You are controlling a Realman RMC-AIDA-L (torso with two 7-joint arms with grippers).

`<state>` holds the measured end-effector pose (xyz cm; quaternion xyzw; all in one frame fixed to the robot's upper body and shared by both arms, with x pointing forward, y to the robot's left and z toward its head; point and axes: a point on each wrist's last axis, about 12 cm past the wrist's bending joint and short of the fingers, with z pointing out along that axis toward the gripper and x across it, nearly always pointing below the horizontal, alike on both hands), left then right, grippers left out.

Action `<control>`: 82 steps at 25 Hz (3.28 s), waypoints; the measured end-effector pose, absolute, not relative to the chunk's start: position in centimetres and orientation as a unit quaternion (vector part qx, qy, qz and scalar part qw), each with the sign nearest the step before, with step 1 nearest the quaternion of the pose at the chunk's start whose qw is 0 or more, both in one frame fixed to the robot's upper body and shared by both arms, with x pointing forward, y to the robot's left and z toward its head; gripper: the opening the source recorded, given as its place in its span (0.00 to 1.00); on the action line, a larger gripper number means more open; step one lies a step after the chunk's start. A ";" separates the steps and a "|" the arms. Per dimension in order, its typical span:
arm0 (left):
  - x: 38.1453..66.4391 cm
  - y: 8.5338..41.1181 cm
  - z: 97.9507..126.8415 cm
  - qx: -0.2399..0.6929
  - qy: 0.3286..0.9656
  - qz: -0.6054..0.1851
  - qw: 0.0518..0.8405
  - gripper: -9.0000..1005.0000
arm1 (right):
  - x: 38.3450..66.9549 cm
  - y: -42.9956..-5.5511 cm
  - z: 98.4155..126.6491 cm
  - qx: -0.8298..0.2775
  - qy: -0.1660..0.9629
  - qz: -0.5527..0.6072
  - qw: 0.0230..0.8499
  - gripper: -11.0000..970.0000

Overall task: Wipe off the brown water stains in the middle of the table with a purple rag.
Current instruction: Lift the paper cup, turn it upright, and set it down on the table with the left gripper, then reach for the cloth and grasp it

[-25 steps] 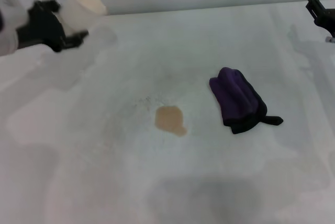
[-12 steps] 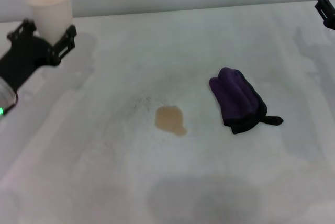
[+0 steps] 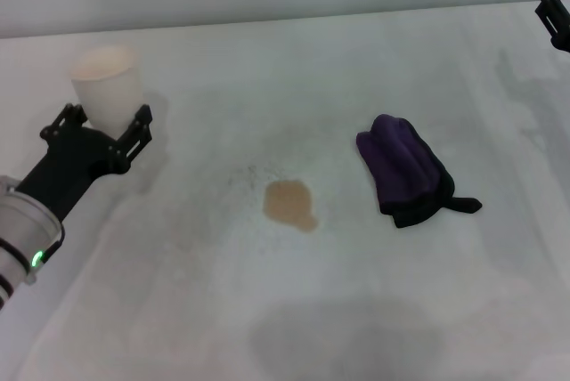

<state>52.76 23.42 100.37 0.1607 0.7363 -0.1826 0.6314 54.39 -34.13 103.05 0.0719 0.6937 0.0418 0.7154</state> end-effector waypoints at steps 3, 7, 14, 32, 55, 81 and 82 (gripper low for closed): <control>52.2 23.7 99.9 0.156 0.745 -0.177 0.623 0.72 | 54.4 -34.1 103.0 0.071 0.693 0.043 0.716 0.87; 51.6 24.0 99.4 0.160 0.749 -0.169 0.620 0.71 | 54.3 -33.9 103.0 0.068 0.694 0.045 0.715 0.87; 50.8 23.9 98.6 0.183 0.757 -0.142 0.610 0.72 | 54.4 -33.6 103.0 0.065 0.695 0.049 0.714 0.87; 48.6 23.5 97.1 0.170 0.782 -0.140 0.583 0.72 | 54.7 -33.0 103.3 0.053 0.688 0.063 0.721 0.87; 44.8 25.1 96.8 0.142 0.763 -0.143 0.614 0.89 | 54.5 -33.0 103.8 0.038 0.673 0.070 0.735 0.87; 42.4 26.6 95.9 0.125 0.777 -0.126 0.603 0.89 | 54.5 -32.3 104.0 0.021 0.667 0.082 0.740 0.87; 42.2 26.6 96.0 0.122 0.776 -0.126 0.605 0.89 | 54.5 -32.3 104.0 0.021 0.667 0.082 0.740 0.87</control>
